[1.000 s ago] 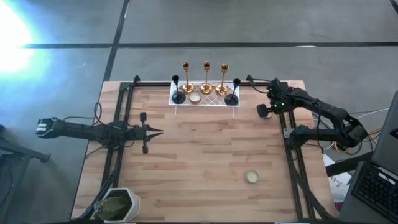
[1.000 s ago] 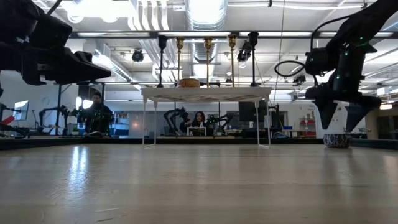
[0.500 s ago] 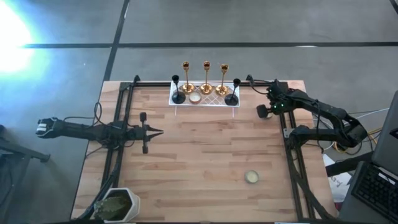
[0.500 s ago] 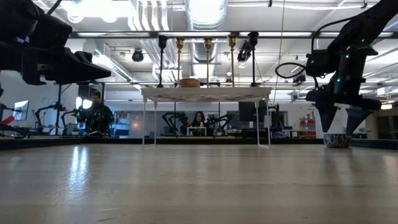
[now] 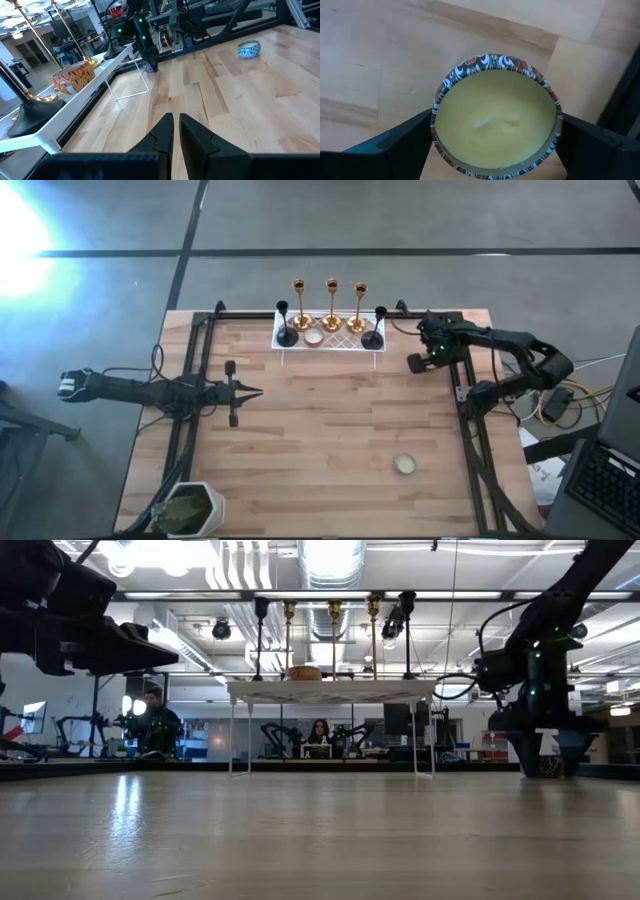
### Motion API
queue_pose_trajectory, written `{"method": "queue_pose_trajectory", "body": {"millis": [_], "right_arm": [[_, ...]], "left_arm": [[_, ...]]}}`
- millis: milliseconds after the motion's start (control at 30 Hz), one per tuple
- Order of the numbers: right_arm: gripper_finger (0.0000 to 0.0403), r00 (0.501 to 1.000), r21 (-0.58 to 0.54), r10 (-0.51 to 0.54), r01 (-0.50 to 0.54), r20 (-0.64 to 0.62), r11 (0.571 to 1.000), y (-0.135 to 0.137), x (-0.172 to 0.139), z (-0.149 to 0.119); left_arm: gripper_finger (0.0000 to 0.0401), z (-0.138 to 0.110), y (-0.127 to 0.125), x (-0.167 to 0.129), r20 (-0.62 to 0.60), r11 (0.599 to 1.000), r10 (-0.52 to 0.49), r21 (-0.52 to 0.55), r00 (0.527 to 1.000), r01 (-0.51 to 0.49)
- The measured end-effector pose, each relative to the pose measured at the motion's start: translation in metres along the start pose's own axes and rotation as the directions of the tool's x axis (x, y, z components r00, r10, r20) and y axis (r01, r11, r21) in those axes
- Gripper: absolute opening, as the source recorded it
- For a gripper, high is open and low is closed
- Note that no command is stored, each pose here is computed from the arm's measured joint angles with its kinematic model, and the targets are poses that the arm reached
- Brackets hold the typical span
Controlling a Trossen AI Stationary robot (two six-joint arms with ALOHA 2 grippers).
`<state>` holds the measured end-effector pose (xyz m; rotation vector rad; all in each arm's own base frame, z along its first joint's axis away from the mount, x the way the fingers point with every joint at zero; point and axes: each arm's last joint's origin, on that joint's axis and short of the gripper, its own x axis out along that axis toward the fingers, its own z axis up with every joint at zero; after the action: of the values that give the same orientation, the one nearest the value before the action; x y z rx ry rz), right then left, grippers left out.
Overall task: Pick & Place candle stick holders
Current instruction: Put the yellow scented candle on the shelf
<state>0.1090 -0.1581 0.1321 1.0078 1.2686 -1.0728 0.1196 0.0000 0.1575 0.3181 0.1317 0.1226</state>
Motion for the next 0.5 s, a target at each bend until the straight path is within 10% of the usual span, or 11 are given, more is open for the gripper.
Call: {"method": "queue_pose_trajectory", "body": {"millis": [500], "right_arm": [[0.0366, 0.996, 0.009, 0.004, -0.004, 0.093, 1.0, 0.0, -0.012, 0.006]], "left_arm": [[0.0034, 0.0, 0.0, 0.0, -0.001, 1.0, 0.0, 0.0, 1.0, 0.0]]}}
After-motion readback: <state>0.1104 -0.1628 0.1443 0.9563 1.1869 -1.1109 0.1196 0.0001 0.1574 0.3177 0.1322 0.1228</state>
